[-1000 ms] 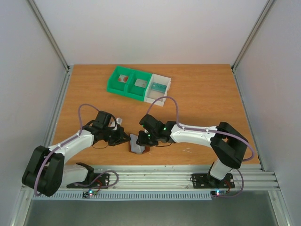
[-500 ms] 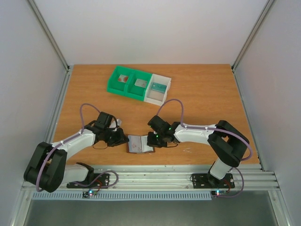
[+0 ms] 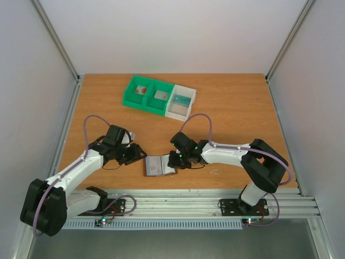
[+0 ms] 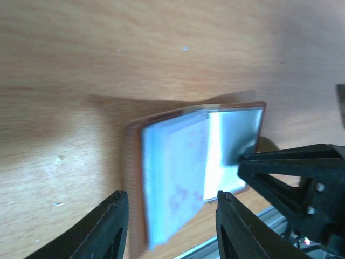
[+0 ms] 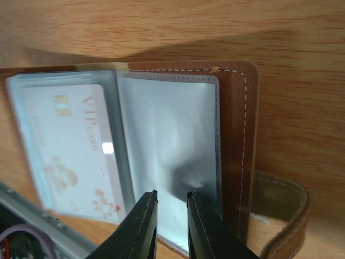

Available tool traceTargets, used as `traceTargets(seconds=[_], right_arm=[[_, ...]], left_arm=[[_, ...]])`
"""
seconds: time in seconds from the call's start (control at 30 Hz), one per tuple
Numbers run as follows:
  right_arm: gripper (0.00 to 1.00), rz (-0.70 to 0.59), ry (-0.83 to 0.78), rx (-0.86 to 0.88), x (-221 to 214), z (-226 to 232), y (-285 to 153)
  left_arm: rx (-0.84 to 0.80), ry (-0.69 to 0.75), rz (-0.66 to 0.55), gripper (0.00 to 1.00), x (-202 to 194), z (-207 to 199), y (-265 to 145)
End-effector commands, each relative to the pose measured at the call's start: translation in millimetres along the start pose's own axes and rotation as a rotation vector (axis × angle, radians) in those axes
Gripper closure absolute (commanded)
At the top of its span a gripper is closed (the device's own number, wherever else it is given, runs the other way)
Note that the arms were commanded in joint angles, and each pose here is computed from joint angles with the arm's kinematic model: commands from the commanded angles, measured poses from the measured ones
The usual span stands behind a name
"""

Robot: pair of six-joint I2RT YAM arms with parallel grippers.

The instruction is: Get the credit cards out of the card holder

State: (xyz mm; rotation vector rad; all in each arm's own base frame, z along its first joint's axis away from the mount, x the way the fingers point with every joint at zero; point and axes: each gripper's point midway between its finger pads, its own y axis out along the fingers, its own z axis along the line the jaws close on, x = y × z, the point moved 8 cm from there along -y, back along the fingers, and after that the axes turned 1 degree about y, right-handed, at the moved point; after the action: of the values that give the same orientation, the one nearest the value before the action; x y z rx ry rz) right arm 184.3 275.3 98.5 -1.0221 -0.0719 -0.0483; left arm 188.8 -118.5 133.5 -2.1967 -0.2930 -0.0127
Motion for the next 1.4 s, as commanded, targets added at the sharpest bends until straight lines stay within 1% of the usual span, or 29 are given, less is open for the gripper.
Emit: traceTargets(seconds=[0.0,0.13,0.3,0.53,0.6,0.73,0.93,1.03,1.23,1.37], right_arm=[[0.83,-0.018,-0.007,0.081,3,18,-16],[0.83,-0.015,-0.011,0.136,7,30,-17],[0.82,0.002,-0.004,0.161,11,38,-9],[0.81,0.018,0.001,0.126,13,33,6],[0.81,0.024,0.007,0.101,11,27,11],[0.82,-0.009,0.017,0.022,9,8,17],[0.81,-0.017,0.035,-0.002,7,-10,21],[0.80,-0.018,0.028,0.030,7,-6,17],[0.78,-0.008,-0.007,0.166,6,23,1],[0.78,-0.008,-0.010,0.183,7,33,0]], left_arm=[[-0.093,0.022,-0.021,0.55,3,-18,-13],[-0.165,0.015,-0.005,0.68,3,-20,-6],[-0.171,-0.011,0.045,0.77,1,-9,15],[-0.133,-0.040,0.083,0.81,-1,7,37],[-0.120,-0.043,0.091,0.82,-2,11,41],[-0.083,-0.040,0.096,0.85,-3,17,46],[-0.035,-0.044,0.110,0.87,-6,27,52],[-0.035,-0.046,0.114,0.87,-6,28,53],[-0.067,-0.053,0.115,0.86,-6,23,50],[-0.069,-0.057,0.108,0.86,-7,23,49]])
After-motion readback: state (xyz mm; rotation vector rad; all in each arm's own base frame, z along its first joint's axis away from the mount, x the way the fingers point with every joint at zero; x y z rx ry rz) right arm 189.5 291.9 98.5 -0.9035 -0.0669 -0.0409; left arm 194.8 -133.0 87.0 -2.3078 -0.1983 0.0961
